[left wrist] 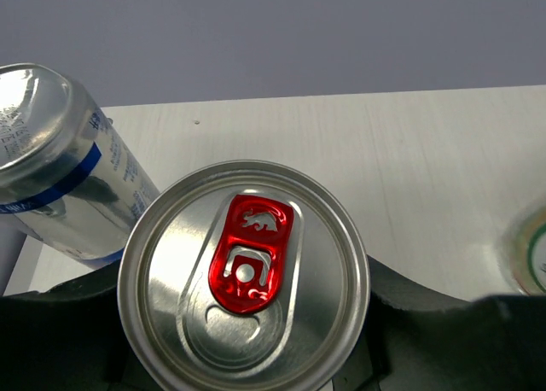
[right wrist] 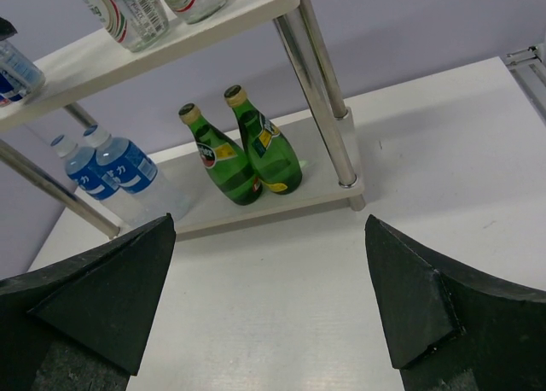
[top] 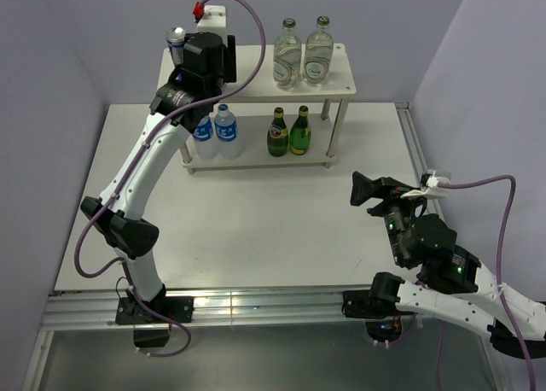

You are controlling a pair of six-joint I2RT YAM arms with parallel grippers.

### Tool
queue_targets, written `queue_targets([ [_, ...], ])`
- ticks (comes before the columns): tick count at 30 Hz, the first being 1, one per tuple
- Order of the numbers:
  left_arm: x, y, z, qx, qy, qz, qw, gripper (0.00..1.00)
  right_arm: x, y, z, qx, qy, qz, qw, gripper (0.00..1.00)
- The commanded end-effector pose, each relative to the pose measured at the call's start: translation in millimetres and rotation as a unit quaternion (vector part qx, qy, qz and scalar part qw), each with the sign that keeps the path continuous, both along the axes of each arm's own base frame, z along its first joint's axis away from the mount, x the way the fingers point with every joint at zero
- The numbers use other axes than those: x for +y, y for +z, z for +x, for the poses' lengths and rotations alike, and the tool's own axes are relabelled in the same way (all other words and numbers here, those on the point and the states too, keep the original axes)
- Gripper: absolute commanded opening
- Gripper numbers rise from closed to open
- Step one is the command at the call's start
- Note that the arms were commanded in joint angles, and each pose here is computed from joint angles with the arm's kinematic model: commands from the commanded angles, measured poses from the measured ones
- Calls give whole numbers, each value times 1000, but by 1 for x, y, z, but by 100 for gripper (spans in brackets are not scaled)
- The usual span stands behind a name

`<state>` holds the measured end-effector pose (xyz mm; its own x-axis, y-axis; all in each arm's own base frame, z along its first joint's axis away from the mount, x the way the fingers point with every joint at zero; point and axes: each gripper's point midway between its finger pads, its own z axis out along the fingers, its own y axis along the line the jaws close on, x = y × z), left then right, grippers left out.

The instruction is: Place and organize the beverage onto the shelf

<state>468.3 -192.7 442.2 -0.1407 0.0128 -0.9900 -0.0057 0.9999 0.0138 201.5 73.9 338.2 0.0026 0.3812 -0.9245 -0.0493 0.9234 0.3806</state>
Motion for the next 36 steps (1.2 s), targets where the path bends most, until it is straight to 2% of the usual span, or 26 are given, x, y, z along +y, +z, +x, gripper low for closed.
queue_targets([
  [1, 10, 48, 1, -70, 2, -55, 996, 0, -2, 0, -1, -2, -5, 12, 1000, 99],
  [11, 21, 19, 23, -49, 18, -61, 997, 0, -1, -1, 0, -1, -8, 9, 1000, 99],
  [13, 22, 17, 26, -48, 17, -63, 997, 4, -1, -1, 0, 0, -8, 8, 1000, 99],
  [16, 24, 13, 29, -46, 18, -68, 996, 18, -2, -1, 1, 0, -10, 8, 1000, 99],
  [17, 24, 12, 30, -46, 18, -67, 997, 32, -2, -2, 1, 1, -12, 6, 1000, 99],
  [19, 24, 11, 30, -46, 18, -67, 997, 50, -2, -2, 1, 1, -11, 6, 1000, 99],
  [21, 24, 7, 31, -43, 15, -65, 997, 66, -1, -2, 1, 1, -11, 5, 1000, 99],
  [23, 23, 6, 31, -40, 13, -66, 997, 76, -1, -2, 1, 1, -12, 4, 1000, 99],
  [29, 22, 3, 27, -34, 8, -67, 997, 87, -2, -2, 2, 1, -14, 4, 1000, 99],
  [36, 24, 7, 7, -29, -2, -86, 996, 99, -3, -2, 1, 1, -16, 6, 1000, 99],
])
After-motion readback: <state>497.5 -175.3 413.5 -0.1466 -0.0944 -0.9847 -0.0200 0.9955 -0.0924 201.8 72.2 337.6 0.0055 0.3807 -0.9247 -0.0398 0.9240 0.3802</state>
